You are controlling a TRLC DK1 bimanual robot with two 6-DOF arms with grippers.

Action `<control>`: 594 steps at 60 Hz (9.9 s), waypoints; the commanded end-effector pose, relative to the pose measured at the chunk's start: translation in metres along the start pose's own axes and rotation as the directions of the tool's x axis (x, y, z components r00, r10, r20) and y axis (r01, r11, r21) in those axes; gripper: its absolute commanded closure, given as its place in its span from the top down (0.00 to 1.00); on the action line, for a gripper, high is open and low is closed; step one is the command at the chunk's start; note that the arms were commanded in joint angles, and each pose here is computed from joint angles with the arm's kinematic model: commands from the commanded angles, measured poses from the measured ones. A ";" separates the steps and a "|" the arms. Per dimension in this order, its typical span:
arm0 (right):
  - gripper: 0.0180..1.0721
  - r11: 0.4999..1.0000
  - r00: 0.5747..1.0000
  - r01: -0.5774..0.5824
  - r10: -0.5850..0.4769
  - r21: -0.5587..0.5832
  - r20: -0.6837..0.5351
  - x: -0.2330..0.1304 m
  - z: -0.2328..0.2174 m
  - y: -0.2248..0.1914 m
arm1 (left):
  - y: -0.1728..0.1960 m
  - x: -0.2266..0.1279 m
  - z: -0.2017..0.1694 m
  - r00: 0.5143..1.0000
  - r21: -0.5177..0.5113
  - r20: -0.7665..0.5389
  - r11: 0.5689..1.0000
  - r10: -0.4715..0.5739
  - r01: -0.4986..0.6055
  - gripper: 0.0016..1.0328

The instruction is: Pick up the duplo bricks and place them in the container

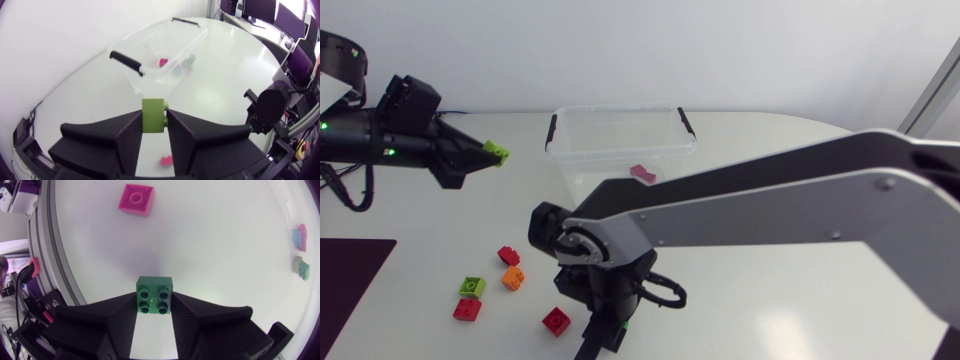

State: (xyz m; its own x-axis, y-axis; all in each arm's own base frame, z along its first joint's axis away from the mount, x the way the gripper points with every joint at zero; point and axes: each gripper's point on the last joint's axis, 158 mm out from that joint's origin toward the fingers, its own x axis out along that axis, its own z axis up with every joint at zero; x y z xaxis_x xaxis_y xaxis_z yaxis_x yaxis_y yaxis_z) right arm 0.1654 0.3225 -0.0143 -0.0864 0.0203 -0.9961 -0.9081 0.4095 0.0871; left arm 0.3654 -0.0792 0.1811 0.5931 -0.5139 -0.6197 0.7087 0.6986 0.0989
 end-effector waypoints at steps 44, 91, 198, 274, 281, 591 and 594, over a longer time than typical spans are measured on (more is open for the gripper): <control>0.22 0.939 0.785 0.068 -0.259 0.337 0.563 -0.206 0.044 -0.137 | 0.034 0.065 0.088 0.978 -0.116 0.194 0.992 0.078 -0.056 0.96; 0.49 0.765 0.596 0.123 -0.567 0.633 0.569 -0.207 0.094 -0.340 | -0.032 -0.001 -0.176 0.882 -0.500 -0.462 0.849 -0.094 -0.171 0.96; 0.89 0.991 0.993 -0.011 -0.005 0.133 0.119 -0.005 0.086 0.020 | 0.024 -0.006 -0.135 0.911 -0.557 -0.392 0.754 0.131 -0.348 0.21; 0.20 0.959 0.952 0.093 -0.163 0.266 0.257 -0.068 0.078 -0.047 | 0.040 0.053 0.060 0.973 -0.525 0.199 0.851 0.114 0.008 0.21; 0.20 0.937 0.925 0.084 -0.200 0.340 0.322 -0.106 0.065 -0.078 | 0.038 0.072 0.080 0.968 -0.494 0.235 0.868 0.090 0.040 0.21; 0.23 0.790 0.599 0.025 -0.503 0.613 0.624 -0.228 0.079 -0.316 | 0.031 0.086 0.113 0.962 -0.393 0.219 0.917 0.161 -0.064 0.96; 0.24 0.784 0.593 0.025 -0.511 0.621 0.622 -0.227 0.081 -0.326 | 0.030 0.067 0.104 0.963 -0.367 0.203 0.926 0.175 -0.091 0.96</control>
State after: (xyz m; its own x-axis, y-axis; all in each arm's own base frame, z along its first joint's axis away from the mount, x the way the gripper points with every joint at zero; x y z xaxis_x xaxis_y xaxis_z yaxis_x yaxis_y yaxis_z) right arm 0.4984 0.2600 0.1861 0.6561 0.3753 -0.6547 -0.4812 0.8764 0.0202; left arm 0.4830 -0.1618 0.1982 0.7402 -0.4945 -0.4556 0.4533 0.8674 -0.2051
